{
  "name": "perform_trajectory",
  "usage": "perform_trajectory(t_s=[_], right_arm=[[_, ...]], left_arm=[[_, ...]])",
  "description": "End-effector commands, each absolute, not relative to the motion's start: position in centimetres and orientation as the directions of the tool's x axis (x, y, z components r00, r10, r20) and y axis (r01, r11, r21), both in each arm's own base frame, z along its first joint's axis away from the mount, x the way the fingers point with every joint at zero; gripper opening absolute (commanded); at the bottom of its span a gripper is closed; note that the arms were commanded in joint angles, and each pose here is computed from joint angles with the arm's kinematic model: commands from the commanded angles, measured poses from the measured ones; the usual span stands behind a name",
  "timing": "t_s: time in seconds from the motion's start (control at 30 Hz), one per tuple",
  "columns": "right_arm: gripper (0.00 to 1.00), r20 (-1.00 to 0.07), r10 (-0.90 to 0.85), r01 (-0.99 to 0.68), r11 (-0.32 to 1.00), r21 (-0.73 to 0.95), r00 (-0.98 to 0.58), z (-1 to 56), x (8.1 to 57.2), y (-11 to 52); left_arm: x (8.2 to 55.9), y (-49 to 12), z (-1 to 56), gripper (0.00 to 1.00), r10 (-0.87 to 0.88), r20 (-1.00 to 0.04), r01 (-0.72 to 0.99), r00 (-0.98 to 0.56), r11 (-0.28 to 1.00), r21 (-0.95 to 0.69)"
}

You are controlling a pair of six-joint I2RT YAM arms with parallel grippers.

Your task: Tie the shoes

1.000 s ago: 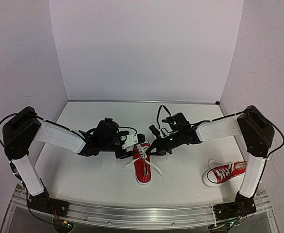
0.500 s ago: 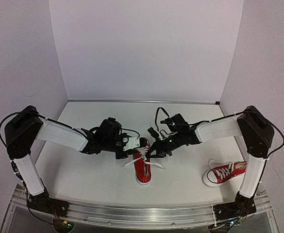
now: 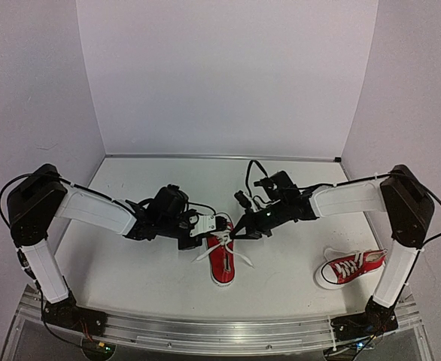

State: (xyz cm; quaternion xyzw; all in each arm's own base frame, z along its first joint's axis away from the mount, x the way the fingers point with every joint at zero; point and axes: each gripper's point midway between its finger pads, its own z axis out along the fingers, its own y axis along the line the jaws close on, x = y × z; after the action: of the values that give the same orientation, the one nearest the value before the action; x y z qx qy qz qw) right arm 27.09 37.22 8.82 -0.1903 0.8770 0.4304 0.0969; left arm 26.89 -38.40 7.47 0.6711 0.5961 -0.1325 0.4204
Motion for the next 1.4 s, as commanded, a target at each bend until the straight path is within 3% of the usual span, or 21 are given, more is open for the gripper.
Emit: perform_trajectory(t_s=[0.0, 0.87, 1.1, 1.37], right_arm=[[0.0, -0.372, -0.231, -0.434, 0.578, 0.69, -0.899, 9.8, 27.6, 36.2], [0.01, -0.367, -0.239, -0.434, 0.605, 0.668, -0.899, 9.7, 27.2, 34.0], [0.34, -0.383, -0.248, -0.454, 0.56, 0.693, -0.89, 10.9, 28.5, 35.9], [0.34, -0.353, -0.267, -0.442, 0.544, 0.713, -0.897, 9.8, 29.1, 37.2]], left_arm=[[26.6, -38.0, 8.1, 0.0, 0.678, -0.696, 0.915, 0.236, 0.086, 0.394], [26.0, -36.5, 7.7, 0.0, 0.692, -0.695, 0.916, 0.196, 0.124, 0.382], [25.9, -37.3, 7.9, 0.0, 0.665, -0.72, 0.924, 0.198, 0.118, 0.363], [25.7, -37.5, 8.4, 0.0, 0.646, -0.733, 0.922, 0.214, 0.115, 0.37]])
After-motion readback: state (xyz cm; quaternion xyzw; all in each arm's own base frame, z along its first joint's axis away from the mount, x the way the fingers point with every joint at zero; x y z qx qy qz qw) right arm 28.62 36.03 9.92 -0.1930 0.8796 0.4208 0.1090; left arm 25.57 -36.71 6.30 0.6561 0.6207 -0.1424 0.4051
